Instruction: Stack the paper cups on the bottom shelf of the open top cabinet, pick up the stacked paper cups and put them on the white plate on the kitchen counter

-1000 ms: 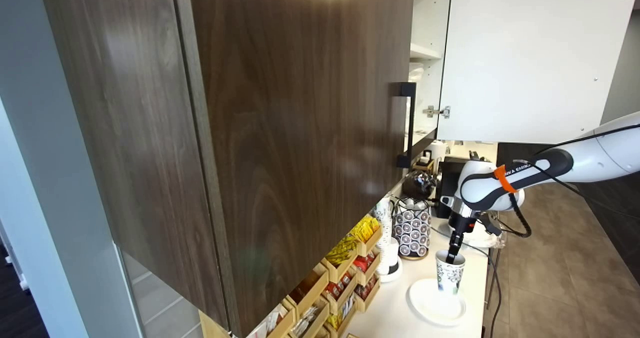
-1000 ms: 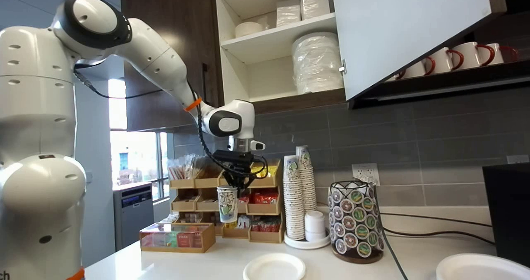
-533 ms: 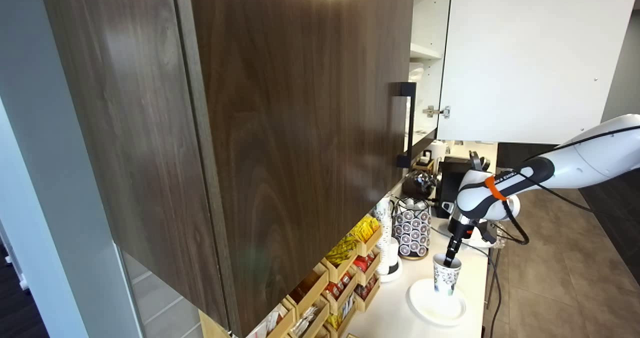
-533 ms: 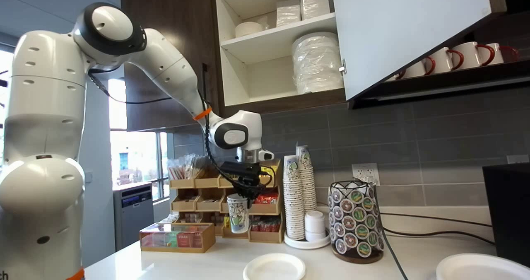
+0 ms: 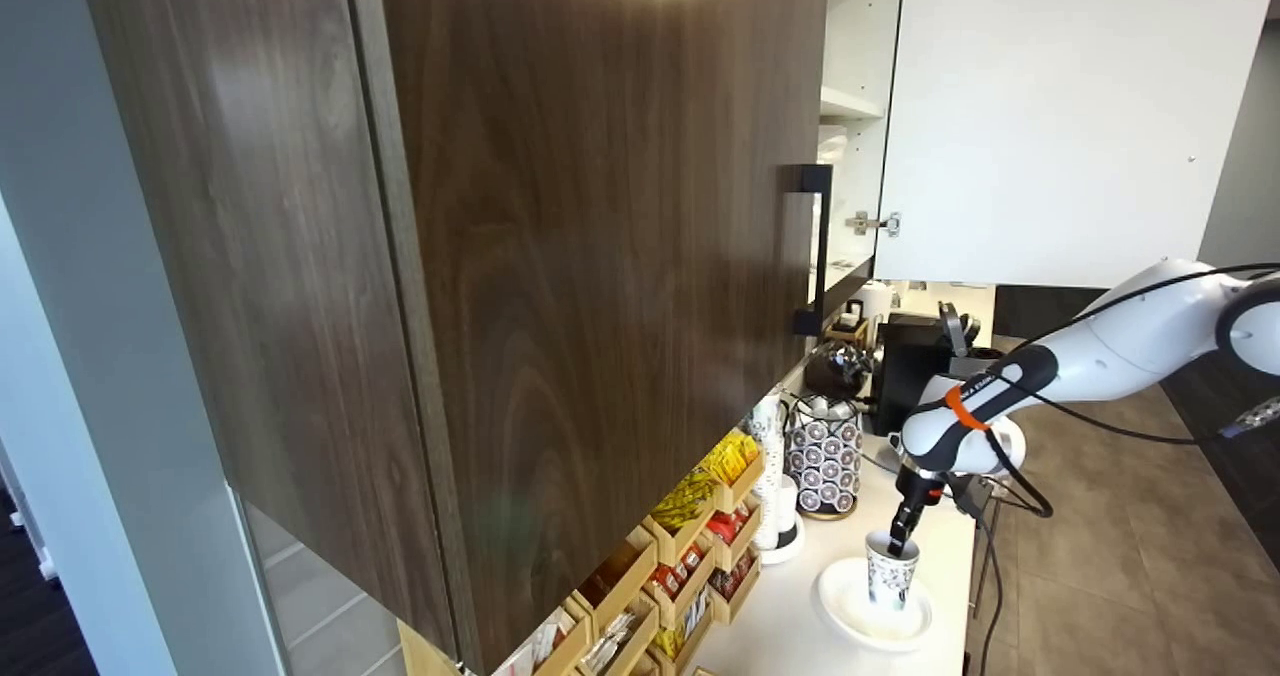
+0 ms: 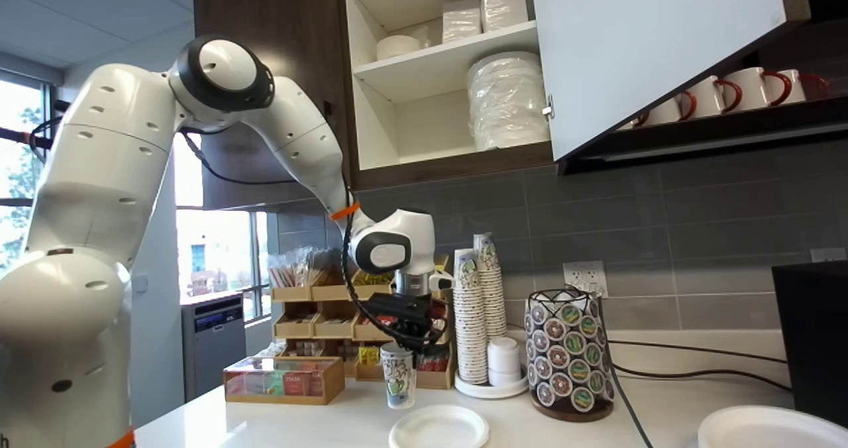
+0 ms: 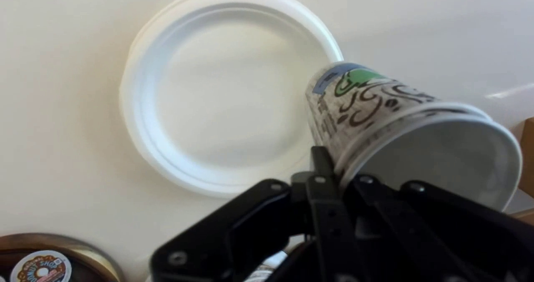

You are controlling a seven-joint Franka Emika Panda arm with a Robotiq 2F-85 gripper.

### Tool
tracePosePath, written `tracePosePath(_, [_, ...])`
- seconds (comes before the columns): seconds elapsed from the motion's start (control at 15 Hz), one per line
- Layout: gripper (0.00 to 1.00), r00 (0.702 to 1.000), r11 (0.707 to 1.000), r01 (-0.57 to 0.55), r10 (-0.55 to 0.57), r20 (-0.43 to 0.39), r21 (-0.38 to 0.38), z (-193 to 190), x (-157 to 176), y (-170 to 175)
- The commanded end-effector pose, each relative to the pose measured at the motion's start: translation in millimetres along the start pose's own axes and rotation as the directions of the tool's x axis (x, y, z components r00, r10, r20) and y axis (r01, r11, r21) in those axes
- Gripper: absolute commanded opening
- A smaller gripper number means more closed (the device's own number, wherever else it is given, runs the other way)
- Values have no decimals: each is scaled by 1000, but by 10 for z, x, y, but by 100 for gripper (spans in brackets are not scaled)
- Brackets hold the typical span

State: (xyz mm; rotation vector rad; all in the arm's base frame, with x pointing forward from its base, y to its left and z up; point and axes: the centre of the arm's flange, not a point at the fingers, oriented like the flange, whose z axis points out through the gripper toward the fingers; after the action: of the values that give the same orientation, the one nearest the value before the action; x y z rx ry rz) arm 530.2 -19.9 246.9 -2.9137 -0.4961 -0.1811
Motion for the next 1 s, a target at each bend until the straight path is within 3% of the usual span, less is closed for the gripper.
tracePosePath(0.0, [1, 998, 998, -54, 55, -40, 34, 260, 37, 157])
tracePosePath(0.47, [1, 983, 986, -165, 163, -84, -14, 444, 43, 448])
tracePosePath(0.87, [1, 977, 979, -204, 203, -66, -7, 616, -4, 548])
tracePosePath(0.93, [8, 976, 978, -208, 207, -65, -5, 631, -2, 548])
